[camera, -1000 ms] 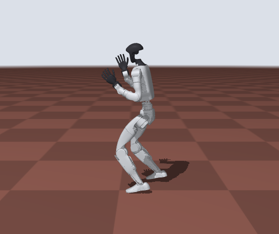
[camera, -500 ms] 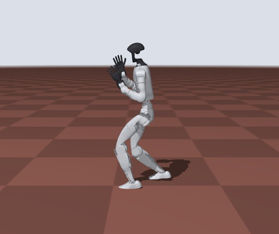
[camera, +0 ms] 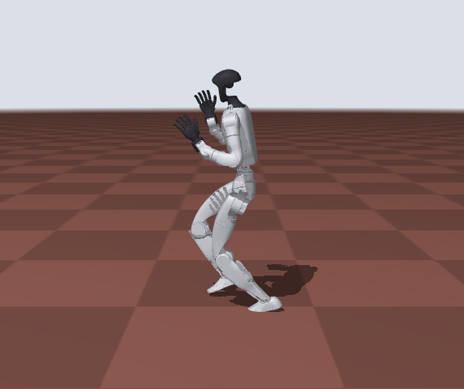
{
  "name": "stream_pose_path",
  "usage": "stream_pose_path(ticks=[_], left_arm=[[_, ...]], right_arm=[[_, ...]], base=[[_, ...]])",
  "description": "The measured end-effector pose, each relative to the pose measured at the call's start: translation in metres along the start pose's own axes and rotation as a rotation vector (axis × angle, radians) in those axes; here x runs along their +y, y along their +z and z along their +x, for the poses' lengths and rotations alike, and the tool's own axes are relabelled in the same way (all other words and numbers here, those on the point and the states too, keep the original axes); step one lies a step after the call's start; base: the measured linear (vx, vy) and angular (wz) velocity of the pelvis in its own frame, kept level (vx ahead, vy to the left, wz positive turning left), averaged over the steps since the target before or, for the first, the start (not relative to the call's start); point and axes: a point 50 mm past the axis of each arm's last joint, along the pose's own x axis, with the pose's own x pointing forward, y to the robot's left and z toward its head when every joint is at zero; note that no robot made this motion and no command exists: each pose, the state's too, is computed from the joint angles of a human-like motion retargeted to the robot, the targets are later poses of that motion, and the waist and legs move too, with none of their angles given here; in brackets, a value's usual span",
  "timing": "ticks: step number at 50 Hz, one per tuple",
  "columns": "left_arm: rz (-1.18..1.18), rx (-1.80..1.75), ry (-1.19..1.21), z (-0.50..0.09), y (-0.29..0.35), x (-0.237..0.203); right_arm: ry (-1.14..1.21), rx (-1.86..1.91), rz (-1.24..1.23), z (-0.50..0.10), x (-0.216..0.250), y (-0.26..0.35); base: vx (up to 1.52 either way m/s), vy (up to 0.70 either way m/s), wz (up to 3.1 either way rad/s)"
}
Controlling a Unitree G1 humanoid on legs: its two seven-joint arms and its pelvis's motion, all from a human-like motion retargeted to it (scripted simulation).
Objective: Dance
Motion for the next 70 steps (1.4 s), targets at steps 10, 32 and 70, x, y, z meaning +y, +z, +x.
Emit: stream_pose_path(ticks=[10, 32, 70], left_arm=[[-0.008, 0.247, -0.108, -0.042, 0.001, 0.02], [-0.13, 0.004, -0.071, 0.015, 0.0, 0.004], [0.123, 0.333, -0.595, -0.069, -0.052, -0.013]], right_arm=[[0.027, -0.002, -0.057, 0.001, -0.005, -0.002], [0.11, 0.382, -0.087, -0.046, -0.024, -0.03], [0.35, 0.414, -0.347, -0.067, -0.022, -0.047]], base=[[-0.78, 0.15, 0.61], [-0.62, 0.16, -0.19], [-0.14, 0.1, 0.15]])
